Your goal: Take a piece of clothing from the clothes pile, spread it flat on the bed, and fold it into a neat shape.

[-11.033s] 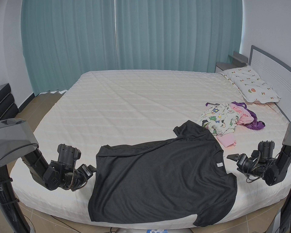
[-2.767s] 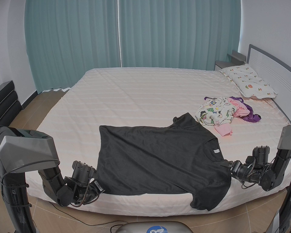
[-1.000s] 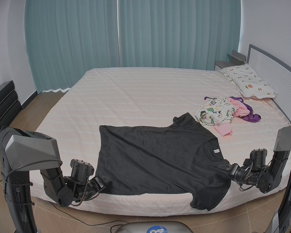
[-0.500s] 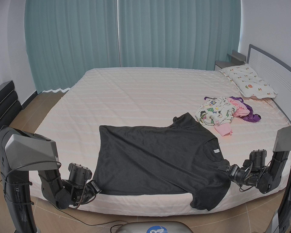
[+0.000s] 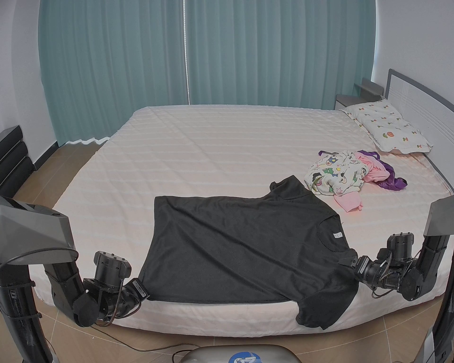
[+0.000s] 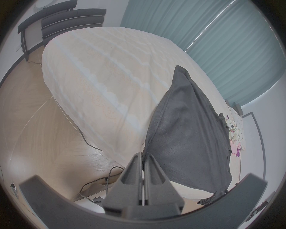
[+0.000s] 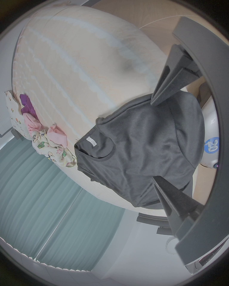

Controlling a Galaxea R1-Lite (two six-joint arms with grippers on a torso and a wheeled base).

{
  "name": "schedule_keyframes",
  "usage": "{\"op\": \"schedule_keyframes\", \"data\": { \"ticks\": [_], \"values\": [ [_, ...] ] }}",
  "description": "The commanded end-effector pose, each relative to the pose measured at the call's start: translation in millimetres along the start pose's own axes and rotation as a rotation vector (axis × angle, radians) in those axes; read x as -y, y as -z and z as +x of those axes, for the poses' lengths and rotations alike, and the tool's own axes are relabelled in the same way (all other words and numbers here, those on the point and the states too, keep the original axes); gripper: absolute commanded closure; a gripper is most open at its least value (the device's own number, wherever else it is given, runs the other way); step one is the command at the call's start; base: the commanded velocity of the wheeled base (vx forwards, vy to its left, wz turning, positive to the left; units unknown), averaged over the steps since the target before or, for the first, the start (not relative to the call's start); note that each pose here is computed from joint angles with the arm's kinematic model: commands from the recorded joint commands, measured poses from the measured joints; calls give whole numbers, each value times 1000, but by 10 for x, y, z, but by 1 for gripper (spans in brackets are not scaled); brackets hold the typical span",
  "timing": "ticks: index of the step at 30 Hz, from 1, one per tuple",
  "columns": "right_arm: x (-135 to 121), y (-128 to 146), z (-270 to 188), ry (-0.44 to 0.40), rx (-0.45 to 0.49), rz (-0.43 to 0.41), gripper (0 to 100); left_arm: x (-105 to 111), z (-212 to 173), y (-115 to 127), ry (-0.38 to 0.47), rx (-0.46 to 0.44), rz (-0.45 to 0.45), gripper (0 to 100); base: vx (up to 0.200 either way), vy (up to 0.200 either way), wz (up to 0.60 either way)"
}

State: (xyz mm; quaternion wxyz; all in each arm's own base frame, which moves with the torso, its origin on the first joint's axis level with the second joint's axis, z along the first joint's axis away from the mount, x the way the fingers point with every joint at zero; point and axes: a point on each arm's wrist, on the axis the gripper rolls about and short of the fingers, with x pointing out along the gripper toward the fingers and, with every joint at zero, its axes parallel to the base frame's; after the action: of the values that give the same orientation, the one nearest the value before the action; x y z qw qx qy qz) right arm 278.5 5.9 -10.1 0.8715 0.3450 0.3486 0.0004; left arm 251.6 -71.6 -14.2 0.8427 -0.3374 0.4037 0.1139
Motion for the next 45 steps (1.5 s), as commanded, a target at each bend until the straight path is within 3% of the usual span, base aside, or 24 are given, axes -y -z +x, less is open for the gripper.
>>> {"op": "schedule_keyframes", "data": {
  "ticks": [1,12,21,35,36,45],
  "values": [
    [29,-67,72,3,18,-18,0,8,10,-22,7,6,-7,100,0,0,0],
    [207,-148,382,43,14,-44,0,12,-6,-35,16,7,-20,100,0,0,0],
    [277,-274,234,85,78,-60,0,7,11,-29,13,3,-20,100,0,0,0],
    [243,-113,359,71,17,-96,0,9,10,-25,14,2,-19,100,0,0,0],
    [235,-90,386,72,10,-106,100,9,10,-25,14,2,-19,100,0,0,0],
    [143,-389,459,26,113,-121,100,26,7,-44,21,10,-23,100,0,0,0]
  ]
}}
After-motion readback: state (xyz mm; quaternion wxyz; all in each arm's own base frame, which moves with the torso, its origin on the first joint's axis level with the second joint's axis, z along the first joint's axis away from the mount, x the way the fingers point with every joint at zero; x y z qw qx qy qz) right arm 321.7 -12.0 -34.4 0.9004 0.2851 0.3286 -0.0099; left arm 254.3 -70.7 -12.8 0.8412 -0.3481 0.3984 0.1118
